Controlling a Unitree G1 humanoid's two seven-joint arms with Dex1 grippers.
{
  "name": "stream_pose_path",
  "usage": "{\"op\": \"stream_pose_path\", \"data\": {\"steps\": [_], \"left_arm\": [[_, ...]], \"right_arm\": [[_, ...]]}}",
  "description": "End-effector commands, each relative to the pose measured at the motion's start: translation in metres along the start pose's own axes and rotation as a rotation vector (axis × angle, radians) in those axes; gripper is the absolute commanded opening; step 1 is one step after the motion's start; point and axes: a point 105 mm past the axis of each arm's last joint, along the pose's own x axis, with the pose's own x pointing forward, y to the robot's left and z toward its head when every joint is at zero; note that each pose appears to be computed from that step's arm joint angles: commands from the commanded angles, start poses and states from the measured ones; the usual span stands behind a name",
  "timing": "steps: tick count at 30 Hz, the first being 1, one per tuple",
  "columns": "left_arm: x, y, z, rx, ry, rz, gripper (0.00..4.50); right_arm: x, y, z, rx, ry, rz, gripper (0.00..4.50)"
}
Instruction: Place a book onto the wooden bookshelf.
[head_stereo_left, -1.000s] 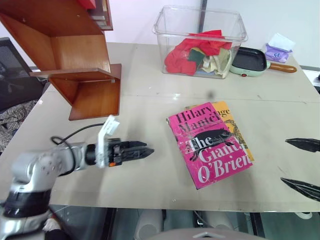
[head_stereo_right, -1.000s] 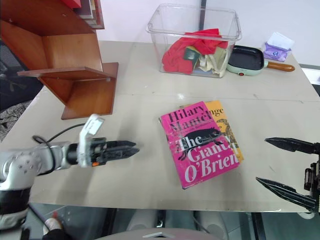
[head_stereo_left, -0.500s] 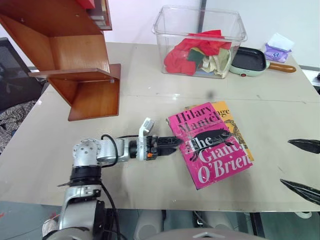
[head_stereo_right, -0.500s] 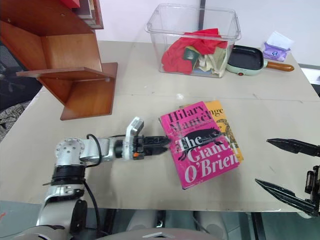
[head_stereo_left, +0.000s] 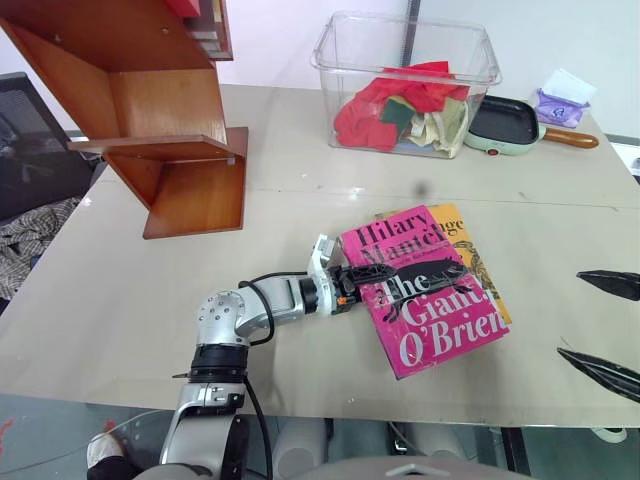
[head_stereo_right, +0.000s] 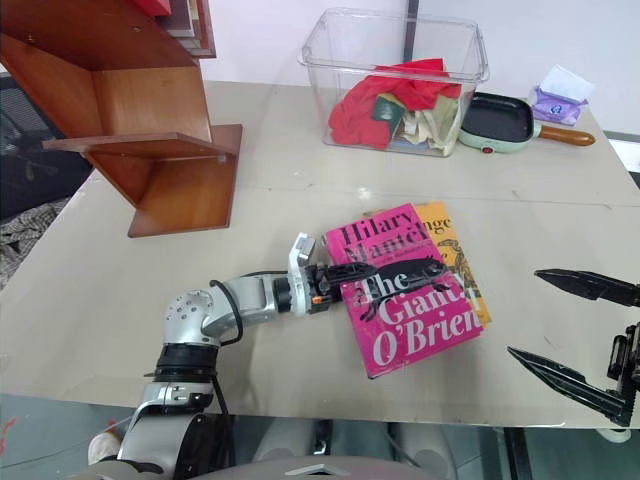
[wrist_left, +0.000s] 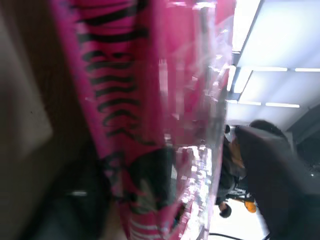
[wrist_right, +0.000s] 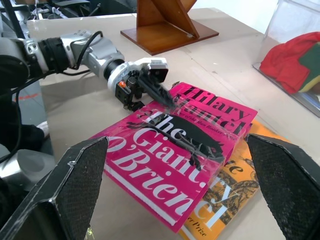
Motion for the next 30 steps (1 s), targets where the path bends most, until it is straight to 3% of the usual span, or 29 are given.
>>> {"op": "stream_pose_path", "data": {"steps": [1, 5, 10, 14, 17, 20, 25, 30], "left_arm": [[-0.006, -0.012, 0.001, 0.028, -0.021, -0.057, 1.89], [-0.017, -0.021, 0.010, 0.074, -0.063, -0.107, 0.61], [-0.046, -0.044, 0.033, 0.223, -0.170, -0.183, 0.56], [-0.073, -0.073, 0.070, 0.447, -0.319, -0.165, 0.56], [-0.083, -0.088, 0.087, 0.651, -0.353, -0.085, 0.56], [-0.092, -0.121, 0.093, 1.108, -0.324, 0.029, 0.56], [-0.091, -0.167, 0.097, 1.617, -0.312, 0.077, 0.56], [-0.096, -0.239, 0.107, 2.369, -0.333, 0.314, 0.56]], "right_arm": [[0.003, 0.000, 0.004, -0.021, -0.002, 0.007, 4.50], [0.005, -0.002, 0.001, -0.022, -0.002, 0.003, 4.50], [0.011, -0.005, -0.001, -0.028, -0.023, -0.005, 4.50], [0.019, -0.016, -0.003, -0.056, -0.052, -0.038, 4.50], [0.025, -0.022, -0.004, -0.066, -0.070, -0.050, 4.50], [0.032, -0.031, -0.006, -0.085, -0.096, -0.065, 4.50], [0.040, -0.043, -0.005, -0.106, -0.138, -0.071, 4.50], [0.047, -0.063, 0.005, -0.139, -0.233, -0.102, 4.50]]}}
